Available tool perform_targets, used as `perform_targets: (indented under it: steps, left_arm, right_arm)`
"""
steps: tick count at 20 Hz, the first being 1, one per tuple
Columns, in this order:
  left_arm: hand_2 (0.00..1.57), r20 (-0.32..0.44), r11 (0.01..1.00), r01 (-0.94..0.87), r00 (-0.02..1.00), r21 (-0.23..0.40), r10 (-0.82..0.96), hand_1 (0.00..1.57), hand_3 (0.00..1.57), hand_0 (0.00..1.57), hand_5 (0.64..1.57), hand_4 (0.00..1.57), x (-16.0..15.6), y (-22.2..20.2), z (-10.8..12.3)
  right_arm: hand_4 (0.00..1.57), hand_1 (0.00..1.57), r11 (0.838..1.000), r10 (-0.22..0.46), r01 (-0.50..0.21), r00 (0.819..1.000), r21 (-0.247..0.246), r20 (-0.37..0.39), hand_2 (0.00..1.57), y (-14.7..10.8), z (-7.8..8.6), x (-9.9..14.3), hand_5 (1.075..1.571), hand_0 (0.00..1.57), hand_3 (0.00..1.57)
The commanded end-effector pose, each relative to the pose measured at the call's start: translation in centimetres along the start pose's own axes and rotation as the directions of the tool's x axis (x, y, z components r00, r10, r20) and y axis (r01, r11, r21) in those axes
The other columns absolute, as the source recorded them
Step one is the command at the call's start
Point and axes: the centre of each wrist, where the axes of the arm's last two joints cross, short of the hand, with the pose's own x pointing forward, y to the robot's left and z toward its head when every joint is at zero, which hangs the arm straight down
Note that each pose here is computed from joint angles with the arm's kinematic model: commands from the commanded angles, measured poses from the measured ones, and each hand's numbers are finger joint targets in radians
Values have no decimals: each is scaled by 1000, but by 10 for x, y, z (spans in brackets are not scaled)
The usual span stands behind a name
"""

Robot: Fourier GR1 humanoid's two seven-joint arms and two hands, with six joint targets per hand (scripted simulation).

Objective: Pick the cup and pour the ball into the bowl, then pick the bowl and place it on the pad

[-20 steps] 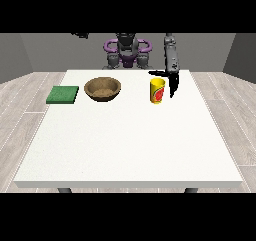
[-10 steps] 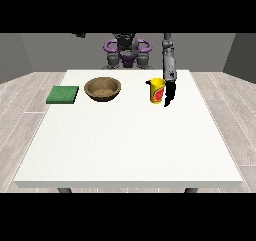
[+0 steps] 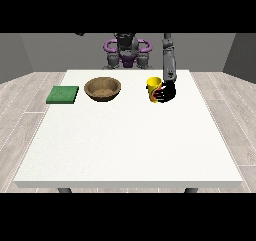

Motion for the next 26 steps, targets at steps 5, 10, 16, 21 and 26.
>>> perform_targets:
  steps: [5, 10, 16, 21, 26]
  left_arm:
    - [1571, -4, 971, 221, 975, -95, -223, 1354, 1571, 1354, 1499, 1118, 21, -29, -38]
    - [1571, 41, 905, 395, 918, -158, -394, 1394, 1571, 1394, 1526, 1096, 44, -82, -58]
    - [1571, 104, 799, 593, 805, -105, -584, 1425, 1571, 1425, 1558, 1010, 59, -107, -73]
    - [1571, 77, 744, 659, 752, -111, -655, 1415, 1571, 1415, 1562, 971, 77, -129, -93]
    - [1571, 207, 570, 819, 569, -58, -796, 1370, 1571, 1370, 1567, 805, 74, -141, -87]
  right_arm:
    - [185, 0, 998, -33, 27, 992, -48, -119, 0, -18, 2, -23, 1557, 0, 0]
    - [238, 0, 997, -50, 39, 983, -67, -177, 0, -18, -4, -39, 1560, 0, 0]
    - [292, 0, 998, -36, 29, 992, -55, -122, 0, -21, 0, -56, 1561, 0, 0]
    - [332, 0, 999, -38, 38, 988, -3, -147, 0, -16, -9, -47, 1563, 0, 0]
    - [337, 0, 998, -47, 39, 986, -52, -162, 0, -30, -25, -52, 1564, 0, 0]
